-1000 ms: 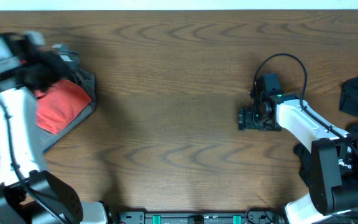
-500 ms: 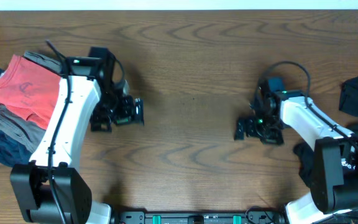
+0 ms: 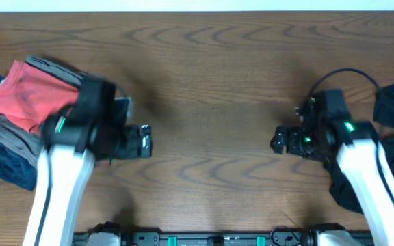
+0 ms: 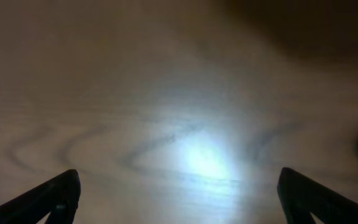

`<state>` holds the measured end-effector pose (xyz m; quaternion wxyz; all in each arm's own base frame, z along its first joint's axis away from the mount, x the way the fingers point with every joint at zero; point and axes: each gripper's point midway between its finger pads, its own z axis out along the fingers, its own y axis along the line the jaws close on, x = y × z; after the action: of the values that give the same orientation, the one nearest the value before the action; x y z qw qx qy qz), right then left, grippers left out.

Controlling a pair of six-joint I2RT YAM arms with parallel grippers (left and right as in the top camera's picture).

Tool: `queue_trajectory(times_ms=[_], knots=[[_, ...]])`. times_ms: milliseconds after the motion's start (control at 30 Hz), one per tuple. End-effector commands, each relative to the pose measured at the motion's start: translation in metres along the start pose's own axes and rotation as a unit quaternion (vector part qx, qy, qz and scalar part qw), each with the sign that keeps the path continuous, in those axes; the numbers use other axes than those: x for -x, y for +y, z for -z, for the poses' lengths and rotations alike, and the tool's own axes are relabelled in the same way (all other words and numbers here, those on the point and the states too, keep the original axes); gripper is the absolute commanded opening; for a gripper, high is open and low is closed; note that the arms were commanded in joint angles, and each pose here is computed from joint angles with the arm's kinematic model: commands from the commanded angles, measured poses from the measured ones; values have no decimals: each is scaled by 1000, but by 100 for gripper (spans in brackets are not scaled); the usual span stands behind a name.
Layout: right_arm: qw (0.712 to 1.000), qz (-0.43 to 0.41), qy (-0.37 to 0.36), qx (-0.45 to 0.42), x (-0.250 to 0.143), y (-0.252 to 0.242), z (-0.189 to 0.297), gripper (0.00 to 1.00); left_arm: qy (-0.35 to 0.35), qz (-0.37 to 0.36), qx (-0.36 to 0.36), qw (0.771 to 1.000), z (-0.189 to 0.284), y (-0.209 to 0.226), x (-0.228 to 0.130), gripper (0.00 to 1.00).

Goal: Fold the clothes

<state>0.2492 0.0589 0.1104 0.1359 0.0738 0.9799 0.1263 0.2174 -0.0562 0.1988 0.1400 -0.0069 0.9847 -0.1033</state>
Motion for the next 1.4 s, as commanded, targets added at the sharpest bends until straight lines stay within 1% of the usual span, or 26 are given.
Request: queue_trajectory(times_ms=[0, 100, 167, 300, 400, 533, 1033, 1167, 1367], knots=[[995, 13, -102, -11, 1, 0, 26, 99, -99, -16, 7, 995, 24, 6, -15, 98], [975, 5, -221, -15, 6, -3, 59, 99, -194, -27, -7, 981, 46, 5, -26, 98], [961, 10, -275, -6, 1, -4, 79, 99, -248, -35, -17, 968, 62, 4, -34, 98], [940, 12, -340, 17, -10, -7, 106, 99, -342, -49, -34, 938, 95, -1, -39, 98], [934, 13, -356, 24, -20, -9, 115, 99, -371, -53, -39, 926, 106, -1, -48, 98], [937, 13, -349, 21, -30, -13, 114, 99, -386, -55, -42, 920, 111, -1, -53, 98], [967, 7, -255, -21, -70, -34, 86, 99, -386, -55, -41, 920, 111, -1, -54, 98], [969, 7, -245, -26, -74, -36, 84, 99, -386, -55, -42, 920, 111, -1, -54, 98], [968, 7, -251, -23, -74, -36, 84, 99, -386, -55, -42, 920, 111, -1, -54, 98]])
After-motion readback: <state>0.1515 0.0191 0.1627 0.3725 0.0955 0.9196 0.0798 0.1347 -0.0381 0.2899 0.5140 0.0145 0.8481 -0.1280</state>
